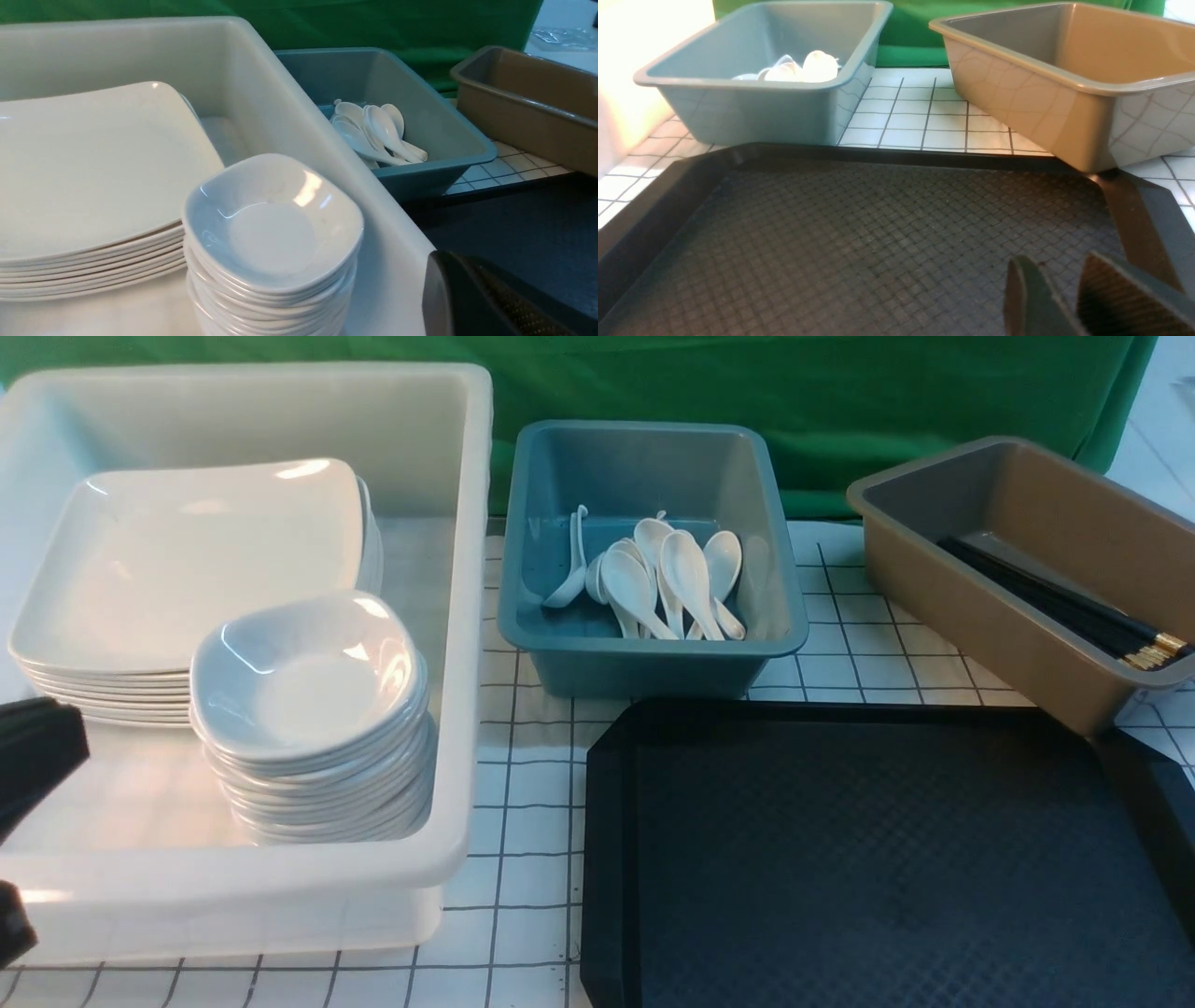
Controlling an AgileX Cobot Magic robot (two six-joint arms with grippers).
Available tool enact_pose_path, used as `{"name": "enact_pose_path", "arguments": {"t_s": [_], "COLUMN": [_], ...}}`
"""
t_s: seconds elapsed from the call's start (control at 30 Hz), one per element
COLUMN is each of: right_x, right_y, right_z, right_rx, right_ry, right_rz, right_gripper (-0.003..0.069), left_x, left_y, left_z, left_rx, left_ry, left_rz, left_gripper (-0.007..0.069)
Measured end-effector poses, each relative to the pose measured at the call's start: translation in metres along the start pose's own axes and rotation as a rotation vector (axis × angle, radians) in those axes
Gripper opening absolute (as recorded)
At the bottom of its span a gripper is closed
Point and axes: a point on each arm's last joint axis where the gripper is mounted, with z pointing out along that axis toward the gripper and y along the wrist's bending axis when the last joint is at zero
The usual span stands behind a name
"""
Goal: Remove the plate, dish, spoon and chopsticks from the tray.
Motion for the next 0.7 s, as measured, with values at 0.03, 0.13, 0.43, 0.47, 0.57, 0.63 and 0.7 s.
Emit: {"name": "enact_pose_path", "arguments": {"t_s": [0.03,0.13,0.43,0.47,0.57,0.63,0.7], "right_x": [0.000,0.000,0.000,0.000,0.000,0.000,0.000], "right_y": [0.000,0.000,0.000,0.000,0.000,0.000,0.000], "right_z": [0.000,0.000,0.000,0.000,0.000,0.000,0.000], "right_rx": [0.000,0.000,0.000,0.000,0.000,0.000,0.000], "right_ry": [0.000,0.000,0.000,0.000,0.000,0.000,0.000], "right_rz": [0.000,0.000,0.000,0.000,0.000,0.000,0.000], "right_gripper": [0.0181,0.0189,0.0202,0.0206,0.0213,0.0222,0.0225], "left_x": [0.000,0.004,0.088,0.104,0.130,0.142,0.145], "left_y": [0.001,0.005,0.022,0.024,0.028,0.030,0.031], "left_z": [0.001,0.006,0.007,0.007,0.009,0.010,0.010], "left_rx": [-0.009,-0.042,-0.184,-0.200,-0.235,-0.265,-0.282], "left_ry": [-0.009,-0.048,-0.149,-0.186,-0.214,-0.206,-0.195], "left_rz": [0.006,0.008,-0.015,-0.048,-0.065,-0.080,-0.081], "left_gripper": [-0.0002,0.0000,0.0001,0.0001,0.0001,0.0002,0.0002]}}
